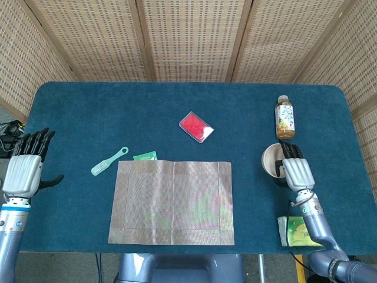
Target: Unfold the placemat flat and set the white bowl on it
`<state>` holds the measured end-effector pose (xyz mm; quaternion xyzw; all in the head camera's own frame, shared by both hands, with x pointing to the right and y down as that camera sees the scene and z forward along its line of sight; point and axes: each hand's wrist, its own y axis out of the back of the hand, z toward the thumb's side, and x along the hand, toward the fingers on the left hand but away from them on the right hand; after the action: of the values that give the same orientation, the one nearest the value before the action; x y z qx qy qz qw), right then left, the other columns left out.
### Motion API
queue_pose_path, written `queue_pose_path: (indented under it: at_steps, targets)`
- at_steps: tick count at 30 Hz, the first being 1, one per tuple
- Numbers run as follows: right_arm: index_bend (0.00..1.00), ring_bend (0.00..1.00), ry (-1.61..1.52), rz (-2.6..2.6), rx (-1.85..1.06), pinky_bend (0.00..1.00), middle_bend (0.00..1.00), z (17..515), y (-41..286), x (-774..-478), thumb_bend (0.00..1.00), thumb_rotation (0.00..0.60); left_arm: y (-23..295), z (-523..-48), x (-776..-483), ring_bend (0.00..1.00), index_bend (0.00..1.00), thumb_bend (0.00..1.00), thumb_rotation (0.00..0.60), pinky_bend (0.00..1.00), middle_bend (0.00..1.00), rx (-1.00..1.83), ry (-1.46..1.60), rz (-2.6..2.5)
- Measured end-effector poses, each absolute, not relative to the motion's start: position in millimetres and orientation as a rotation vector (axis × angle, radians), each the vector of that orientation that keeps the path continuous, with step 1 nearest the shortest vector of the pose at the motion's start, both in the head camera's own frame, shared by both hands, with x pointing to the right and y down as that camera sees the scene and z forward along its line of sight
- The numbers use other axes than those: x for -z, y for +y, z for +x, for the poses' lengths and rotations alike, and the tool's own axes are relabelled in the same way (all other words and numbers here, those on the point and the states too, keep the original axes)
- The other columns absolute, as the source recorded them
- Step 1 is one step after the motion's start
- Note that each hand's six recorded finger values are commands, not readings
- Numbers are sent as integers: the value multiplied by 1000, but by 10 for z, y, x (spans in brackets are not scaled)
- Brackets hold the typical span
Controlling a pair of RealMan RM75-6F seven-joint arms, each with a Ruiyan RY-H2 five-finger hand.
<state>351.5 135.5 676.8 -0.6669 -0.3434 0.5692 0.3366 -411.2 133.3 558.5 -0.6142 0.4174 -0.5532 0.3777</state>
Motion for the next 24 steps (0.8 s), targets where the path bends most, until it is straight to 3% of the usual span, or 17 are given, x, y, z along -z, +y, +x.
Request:
queue_pose_path:
  at_steps: [8, 16, 24]
  targets:
    - [769, 0, -609, -1827, -1287, 0, 0, 2826, 1301, -6405, 533, 600, 1317, -4112, -5604, 0, 0, 0, 600, 0, 0, 1419, 1064, -1580]
    - [766, 0, -212, -1978, -1109, 0, 0, 1927, 1292, -6308, 533, 600, 1283, -4167, -5601, 0, 0, 0, 600, 0, 0, 1430, 1080, -1578]
    - [758, 0, -4, -1979, -933, 0, 0, 1226, 1396, -6346, 531, 600, 1260, -4193, -5648, 0, 0, 0, 600, 0, 0, 1452, 1073, -1577]
